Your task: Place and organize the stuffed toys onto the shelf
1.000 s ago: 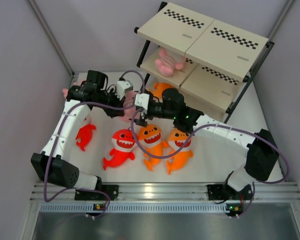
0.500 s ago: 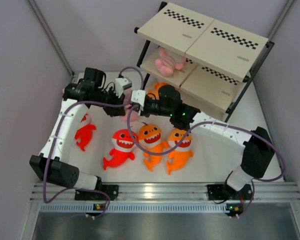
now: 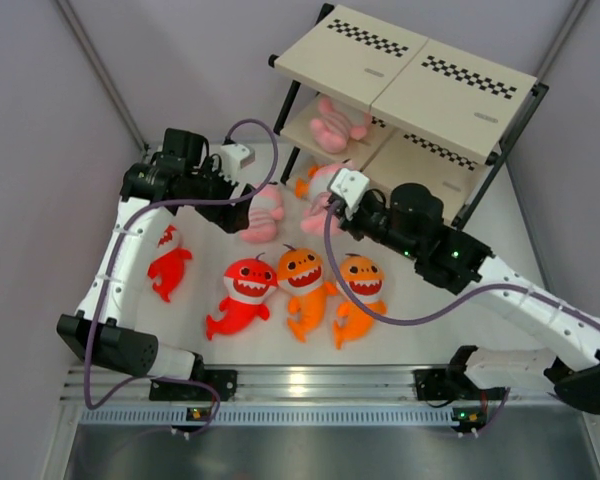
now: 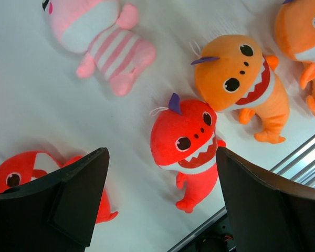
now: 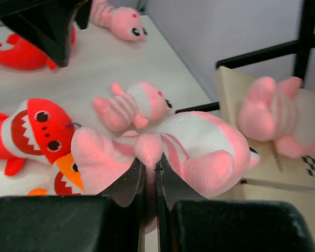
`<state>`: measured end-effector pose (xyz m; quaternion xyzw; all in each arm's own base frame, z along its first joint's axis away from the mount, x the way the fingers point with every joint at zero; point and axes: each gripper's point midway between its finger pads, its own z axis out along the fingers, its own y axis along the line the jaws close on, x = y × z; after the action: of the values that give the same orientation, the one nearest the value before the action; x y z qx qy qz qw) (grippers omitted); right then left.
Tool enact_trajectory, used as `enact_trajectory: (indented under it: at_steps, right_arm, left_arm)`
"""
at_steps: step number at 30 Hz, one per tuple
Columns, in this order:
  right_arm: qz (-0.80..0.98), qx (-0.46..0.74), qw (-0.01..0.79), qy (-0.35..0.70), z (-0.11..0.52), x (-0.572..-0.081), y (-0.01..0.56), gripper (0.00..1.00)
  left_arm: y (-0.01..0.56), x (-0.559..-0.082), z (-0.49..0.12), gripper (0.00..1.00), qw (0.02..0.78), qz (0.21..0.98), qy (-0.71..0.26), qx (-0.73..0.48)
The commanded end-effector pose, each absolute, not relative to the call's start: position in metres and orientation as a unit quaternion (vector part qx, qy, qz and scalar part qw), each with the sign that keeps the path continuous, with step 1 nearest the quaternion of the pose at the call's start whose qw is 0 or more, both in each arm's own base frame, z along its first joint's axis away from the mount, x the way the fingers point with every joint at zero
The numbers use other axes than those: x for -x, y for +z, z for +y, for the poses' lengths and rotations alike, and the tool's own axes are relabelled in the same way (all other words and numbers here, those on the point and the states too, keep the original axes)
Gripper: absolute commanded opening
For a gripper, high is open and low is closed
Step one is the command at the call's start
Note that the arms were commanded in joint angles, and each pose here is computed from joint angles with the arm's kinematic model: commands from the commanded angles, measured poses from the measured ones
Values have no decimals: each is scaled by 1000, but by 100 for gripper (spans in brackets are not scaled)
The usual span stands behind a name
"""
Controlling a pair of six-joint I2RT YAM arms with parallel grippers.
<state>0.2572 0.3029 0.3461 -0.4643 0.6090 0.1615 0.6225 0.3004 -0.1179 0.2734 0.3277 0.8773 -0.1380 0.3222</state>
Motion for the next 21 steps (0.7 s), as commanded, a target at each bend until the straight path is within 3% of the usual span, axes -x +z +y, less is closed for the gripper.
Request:
enact_trajectory:
  at_steps: [1, 11, 21]
  right_arm:
    - [644, 377, 659, 90, 251, -278, 371, 0]
    - [615, 265, 741, 45, 190, -361, 368, 0]
    - [615, 220, 752, 91, 164, -386, 340, 0]
  left_arm:
    - [272, -311, -114, 89, 335, 880, -119, -315]
    - [269, -304, -112, 89, 333, 878, -117, -324]
    - [265, -303, -112, 89, 328, 878, -117, -328]
